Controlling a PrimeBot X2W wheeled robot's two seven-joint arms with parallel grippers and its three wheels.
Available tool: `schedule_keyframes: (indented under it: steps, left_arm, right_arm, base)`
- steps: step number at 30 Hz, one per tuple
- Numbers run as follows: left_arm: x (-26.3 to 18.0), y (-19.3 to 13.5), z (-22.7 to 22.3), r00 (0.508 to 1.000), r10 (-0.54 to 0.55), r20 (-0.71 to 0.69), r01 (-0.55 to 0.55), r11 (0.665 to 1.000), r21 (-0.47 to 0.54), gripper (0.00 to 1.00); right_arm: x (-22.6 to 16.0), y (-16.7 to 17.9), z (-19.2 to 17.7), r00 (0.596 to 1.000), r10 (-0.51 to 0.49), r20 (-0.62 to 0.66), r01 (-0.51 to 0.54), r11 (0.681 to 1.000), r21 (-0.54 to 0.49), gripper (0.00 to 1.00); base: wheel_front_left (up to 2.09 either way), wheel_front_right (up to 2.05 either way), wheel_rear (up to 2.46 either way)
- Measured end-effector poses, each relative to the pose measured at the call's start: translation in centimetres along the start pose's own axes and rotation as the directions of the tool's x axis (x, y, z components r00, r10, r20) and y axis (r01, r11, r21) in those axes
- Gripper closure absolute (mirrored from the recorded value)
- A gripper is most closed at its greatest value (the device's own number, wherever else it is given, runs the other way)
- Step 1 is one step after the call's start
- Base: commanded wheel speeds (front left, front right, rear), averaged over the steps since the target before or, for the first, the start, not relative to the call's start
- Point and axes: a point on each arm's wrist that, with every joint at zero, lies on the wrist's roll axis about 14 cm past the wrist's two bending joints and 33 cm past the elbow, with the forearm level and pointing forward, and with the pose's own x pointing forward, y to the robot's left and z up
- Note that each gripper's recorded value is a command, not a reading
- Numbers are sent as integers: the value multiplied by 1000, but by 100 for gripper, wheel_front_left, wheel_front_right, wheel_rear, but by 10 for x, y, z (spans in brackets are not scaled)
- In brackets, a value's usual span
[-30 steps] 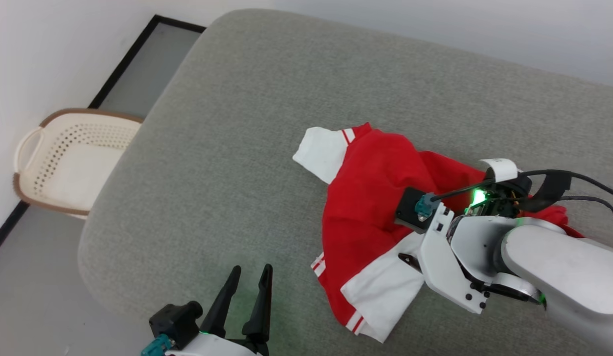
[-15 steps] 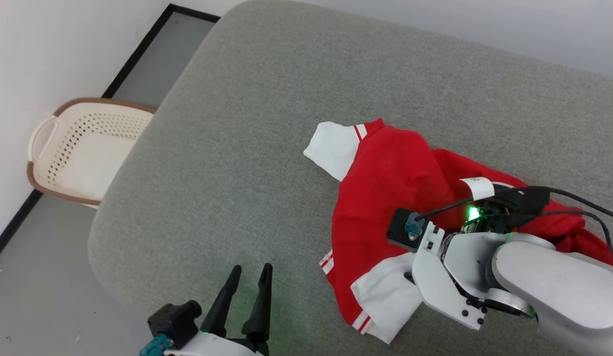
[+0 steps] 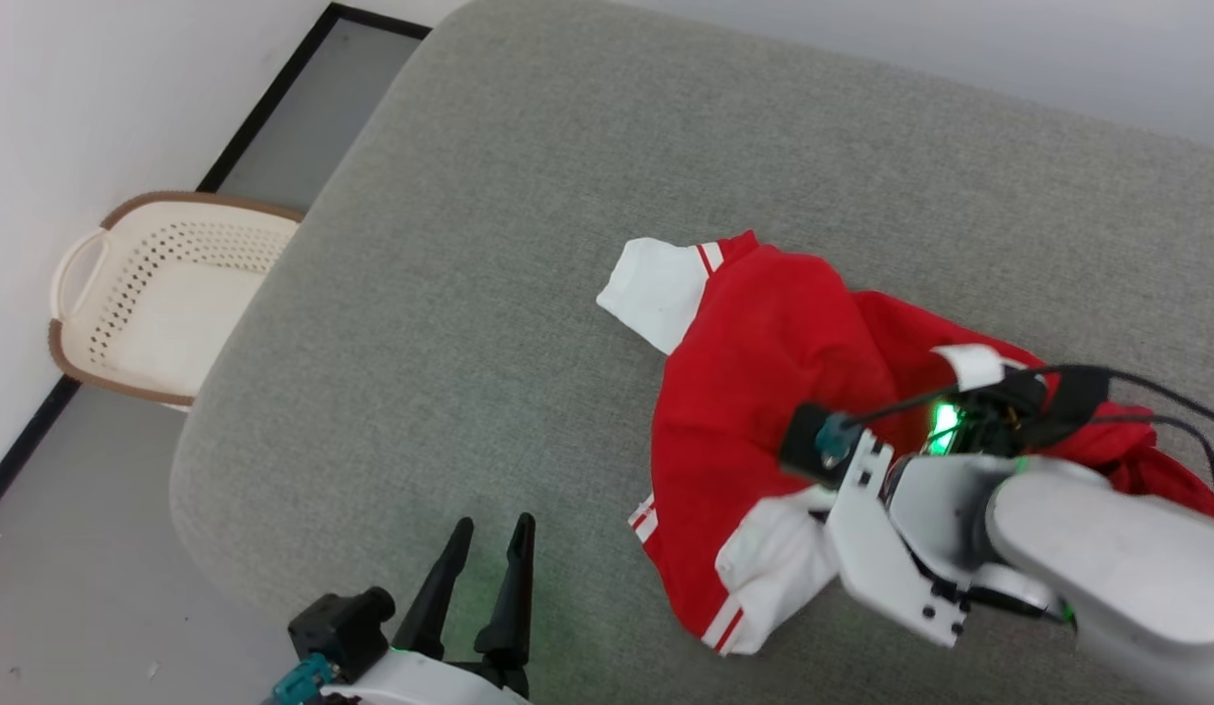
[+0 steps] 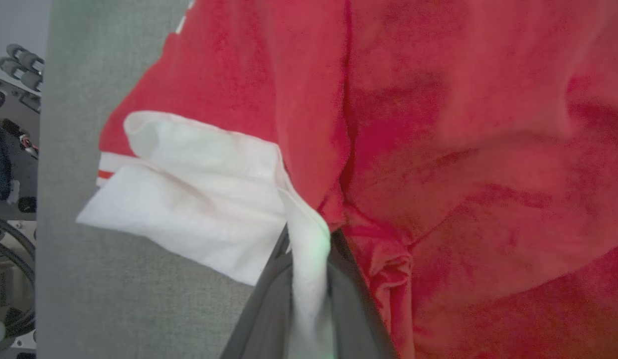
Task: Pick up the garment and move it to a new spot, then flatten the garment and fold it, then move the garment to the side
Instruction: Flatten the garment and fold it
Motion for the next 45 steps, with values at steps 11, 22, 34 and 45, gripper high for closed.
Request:
schedule_keyframes:
  steps: [11,22,34,45]
  left_arm:
    - [5,-2,3,1000,-18,11,18,1000,19,0]
    - [21,-29,0,994,-112,3,112,993,46,0]
    - [35,-58,-14,978,-203,-42,206,975,78,0]
    - [38,-64,-20,973,-223,-61,228,970,83,0]
  right_arm:
    - [-52,-78,28,921,-257,291,193,954,231,100]
    - [-133,-126,-81,760,-621,194,423,698,578,100]
    - [-231,-134,-207,457,-885,-94,404,113,908,100]
    - [-202,-107,-239,481,-844,-237,371,-50,927,9]
  base:
    - [0,0,0]
    - [0,0,0]
    - [0,0,0]
    - [0,0,0]
